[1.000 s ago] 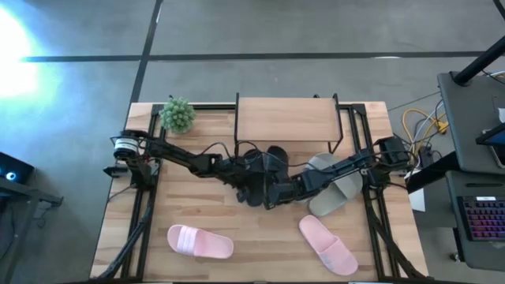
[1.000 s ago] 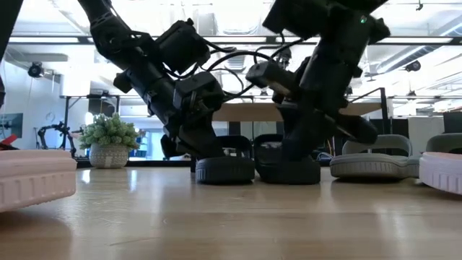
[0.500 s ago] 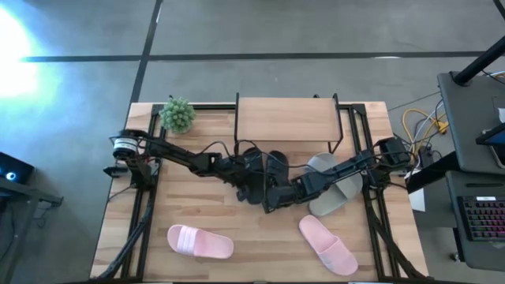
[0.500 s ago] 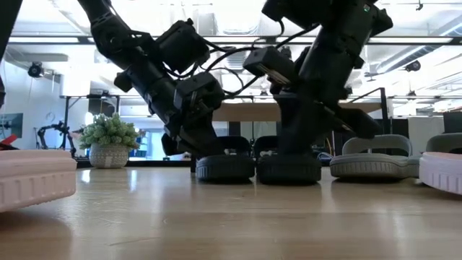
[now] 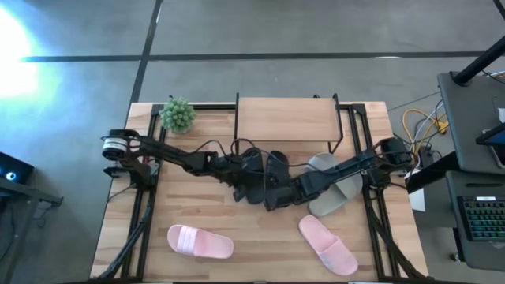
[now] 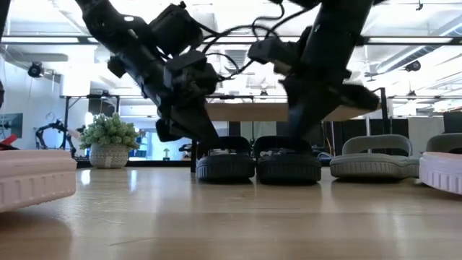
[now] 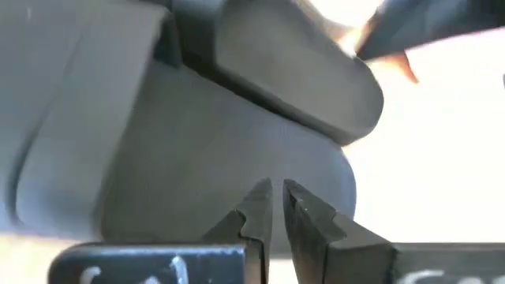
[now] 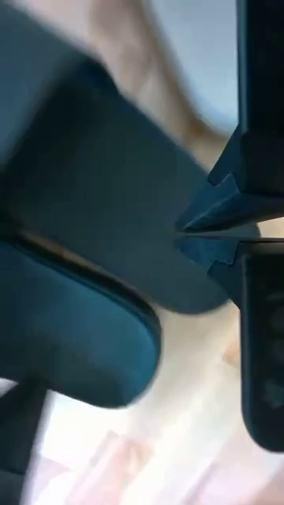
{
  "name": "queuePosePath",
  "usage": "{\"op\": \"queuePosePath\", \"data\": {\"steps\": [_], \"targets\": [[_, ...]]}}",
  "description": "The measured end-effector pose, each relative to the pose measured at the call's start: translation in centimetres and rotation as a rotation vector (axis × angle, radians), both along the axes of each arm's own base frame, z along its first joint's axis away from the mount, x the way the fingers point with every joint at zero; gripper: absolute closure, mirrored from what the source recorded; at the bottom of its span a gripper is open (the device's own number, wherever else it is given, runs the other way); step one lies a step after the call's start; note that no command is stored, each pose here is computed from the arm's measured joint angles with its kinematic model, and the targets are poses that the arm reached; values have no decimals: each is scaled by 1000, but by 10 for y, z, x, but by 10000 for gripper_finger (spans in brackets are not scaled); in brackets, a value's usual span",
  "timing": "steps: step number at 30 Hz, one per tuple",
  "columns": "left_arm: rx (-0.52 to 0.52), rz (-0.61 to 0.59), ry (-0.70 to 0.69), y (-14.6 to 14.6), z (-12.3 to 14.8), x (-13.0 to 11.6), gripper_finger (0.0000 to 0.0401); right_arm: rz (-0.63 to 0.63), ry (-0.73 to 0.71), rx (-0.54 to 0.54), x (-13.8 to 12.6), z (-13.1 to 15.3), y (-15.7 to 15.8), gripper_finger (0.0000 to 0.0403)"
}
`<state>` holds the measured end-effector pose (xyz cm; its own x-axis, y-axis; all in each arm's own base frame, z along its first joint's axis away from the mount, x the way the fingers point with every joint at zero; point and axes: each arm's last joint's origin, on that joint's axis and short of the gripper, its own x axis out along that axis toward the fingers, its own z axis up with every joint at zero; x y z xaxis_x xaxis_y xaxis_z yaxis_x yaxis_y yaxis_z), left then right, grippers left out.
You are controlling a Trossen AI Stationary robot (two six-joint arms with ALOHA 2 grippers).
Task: Pick and place slides into the shelf
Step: Adjust the black slippers
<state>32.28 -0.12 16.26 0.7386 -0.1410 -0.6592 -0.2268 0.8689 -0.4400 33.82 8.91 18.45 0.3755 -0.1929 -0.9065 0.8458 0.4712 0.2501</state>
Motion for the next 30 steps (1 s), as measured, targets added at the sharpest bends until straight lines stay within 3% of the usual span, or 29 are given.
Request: {"op": "queuePosePath", "data": {"steps": [4,8,12,22,30], "targets": [[-1,-26,21,-8,4,-9,383,-32,96,-71,-11,12,-6,390],[-28,-24,27,-15,11,-18,383,-87,198,-38,-22,7,-19,390],[-37,-17,41,-15,18,-27,383,-122,199,8,-27,2,-34,390],[-18,2,129,-14,17,-37,383,-100,178,3,-27,-15,-78,391],[-17,3,163,-14,15,-39,383,-60,162,-10,-23,-13,-86,390]]}}
